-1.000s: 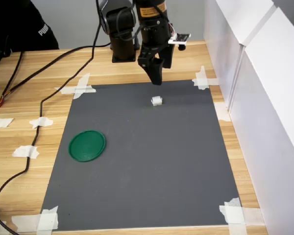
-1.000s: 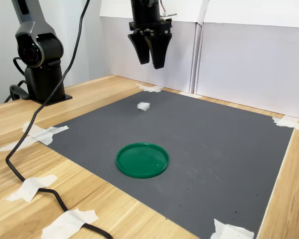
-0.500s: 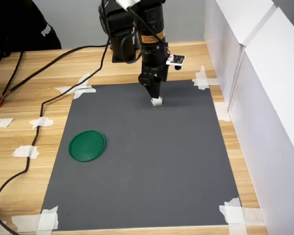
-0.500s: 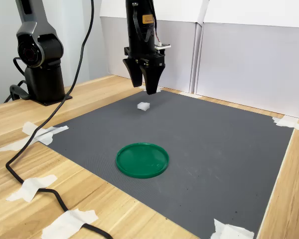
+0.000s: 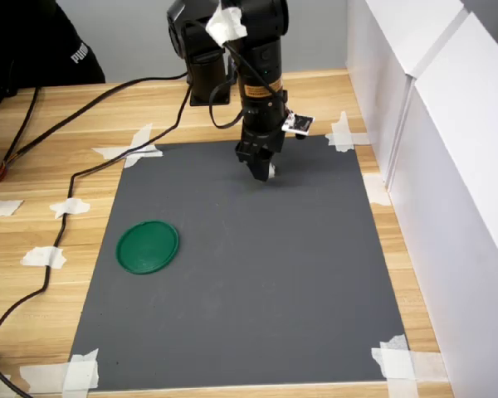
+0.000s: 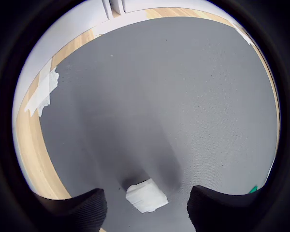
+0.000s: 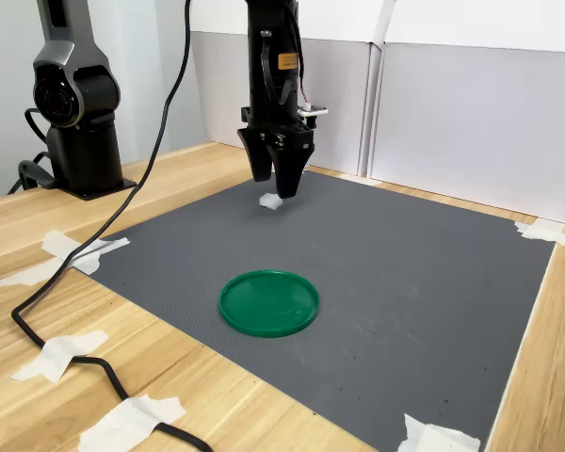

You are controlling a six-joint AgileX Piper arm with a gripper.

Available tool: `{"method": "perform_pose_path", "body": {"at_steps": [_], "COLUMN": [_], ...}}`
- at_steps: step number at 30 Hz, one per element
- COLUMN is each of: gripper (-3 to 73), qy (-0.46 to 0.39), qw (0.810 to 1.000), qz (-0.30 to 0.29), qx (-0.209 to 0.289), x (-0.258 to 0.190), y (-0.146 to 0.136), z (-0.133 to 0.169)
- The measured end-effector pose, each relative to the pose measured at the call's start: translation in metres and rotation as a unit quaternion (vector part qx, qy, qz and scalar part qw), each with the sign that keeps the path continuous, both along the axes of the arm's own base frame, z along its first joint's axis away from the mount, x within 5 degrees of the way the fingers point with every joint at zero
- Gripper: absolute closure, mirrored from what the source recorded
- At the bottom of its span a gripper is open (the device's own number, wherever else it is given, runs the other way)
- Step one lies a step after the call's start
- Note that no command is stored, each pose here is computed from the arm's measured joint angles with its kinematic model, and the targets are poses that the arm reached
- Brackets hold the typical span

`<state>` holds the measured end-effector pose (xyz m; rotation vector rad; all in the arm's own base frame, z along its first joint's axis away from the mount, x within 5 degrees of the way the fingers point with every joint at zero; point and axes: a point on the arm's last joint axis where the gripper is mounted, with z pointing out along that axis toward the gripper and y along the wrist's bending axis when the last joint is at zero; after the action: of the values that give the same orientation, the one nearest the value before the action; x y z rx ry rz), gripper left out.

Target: Grasp a white terminal and put it on the green lid.

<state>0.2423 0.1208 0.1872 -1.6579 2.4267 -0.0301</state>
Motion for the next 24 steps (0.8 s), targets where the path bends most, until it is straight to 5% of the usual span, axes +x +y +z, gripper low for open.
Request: {"method": "perform_pose_path", "body": {"at_steps": [24], "gripper": [-0.5], "qy": [0.007], "qw": [0.999], "qz": [0.020], "qx": [-0.035], "x": [-0.007], "y": [-0.003], "z": [-0.021]}}
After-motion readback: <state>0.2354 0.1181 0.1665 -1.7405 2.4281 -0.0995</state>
